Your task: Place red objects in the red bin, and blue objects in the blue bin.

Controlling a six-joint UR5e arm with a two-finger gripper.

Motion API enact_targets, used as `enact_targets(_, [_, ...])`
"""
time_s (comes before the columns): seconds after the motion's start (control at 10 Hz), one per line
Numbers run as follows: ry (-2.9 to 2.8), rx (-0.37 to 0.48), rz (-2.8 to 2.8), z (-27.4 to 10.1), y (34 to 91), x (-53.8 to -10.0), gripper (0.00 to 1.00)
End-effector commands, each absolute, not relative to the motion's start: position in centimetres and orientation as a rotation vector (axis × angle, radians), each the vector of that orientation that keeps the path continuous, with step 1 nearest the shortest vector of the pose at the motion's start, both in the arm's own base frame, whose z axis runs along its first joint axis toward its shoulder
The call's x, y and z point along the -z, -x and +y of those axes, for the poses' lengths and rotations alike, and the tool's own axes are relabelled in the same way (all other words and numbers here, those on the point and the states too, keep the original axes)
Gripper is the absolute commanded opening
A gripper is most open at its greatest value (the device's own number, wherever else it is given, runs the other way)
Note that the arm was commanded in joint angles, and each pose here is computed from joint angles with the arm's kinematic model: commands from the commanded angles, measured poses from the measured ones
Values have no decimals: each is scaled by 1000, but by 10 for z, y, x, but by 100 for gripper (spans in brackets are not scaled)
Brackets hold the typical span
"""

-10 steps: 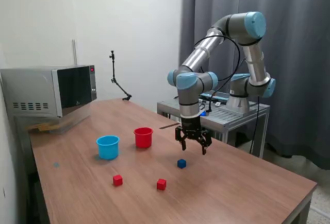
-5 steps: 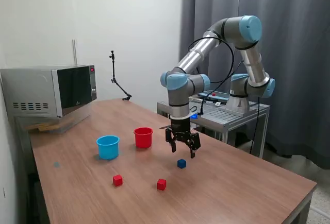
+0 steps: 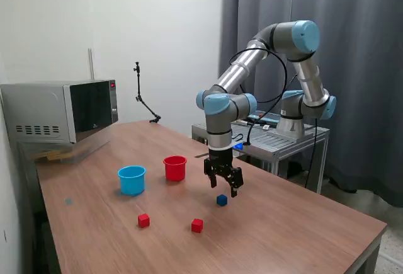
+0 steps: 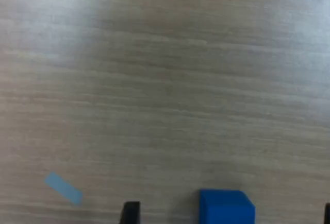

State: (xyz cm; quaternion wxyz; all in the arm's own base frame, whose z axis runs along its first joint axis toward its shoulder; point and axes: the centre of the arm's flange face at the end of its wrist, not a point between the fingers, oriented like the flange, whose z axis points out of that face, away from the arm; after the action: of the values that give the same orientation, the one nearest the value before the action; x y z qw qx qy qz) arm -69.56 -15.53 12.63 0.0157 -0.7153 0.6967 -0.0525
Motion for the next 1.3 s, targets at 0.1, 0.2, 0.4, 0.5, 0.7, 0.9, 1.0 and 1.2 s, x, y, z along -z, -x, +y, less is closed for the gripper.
enact_targets(0.1, [2201, 157, 2179, -155, 694, -125, 100])
enact_targets(0.2, [2192, 153, 2187, -155, 695, -126, 100])
enact_targets(0.4, [2195, 142, 2200, -165, 697, -131, 100])
enact_targets(0.5, [2208, 140, 2189, -169, 696, -132, 100])
enact_targets(0.7, [2215, 141, 2179, -174, 694, -131, 100])
enact_targets(0.9, [2212, 150, 2180, -174, 695, -127, 100])
enact_targets(1.0, [2208, 154, 2176, -174, 698, -119, 100])
enact_targets(1.2, [2209, 157, 2174, -175, 701, -115, 100])
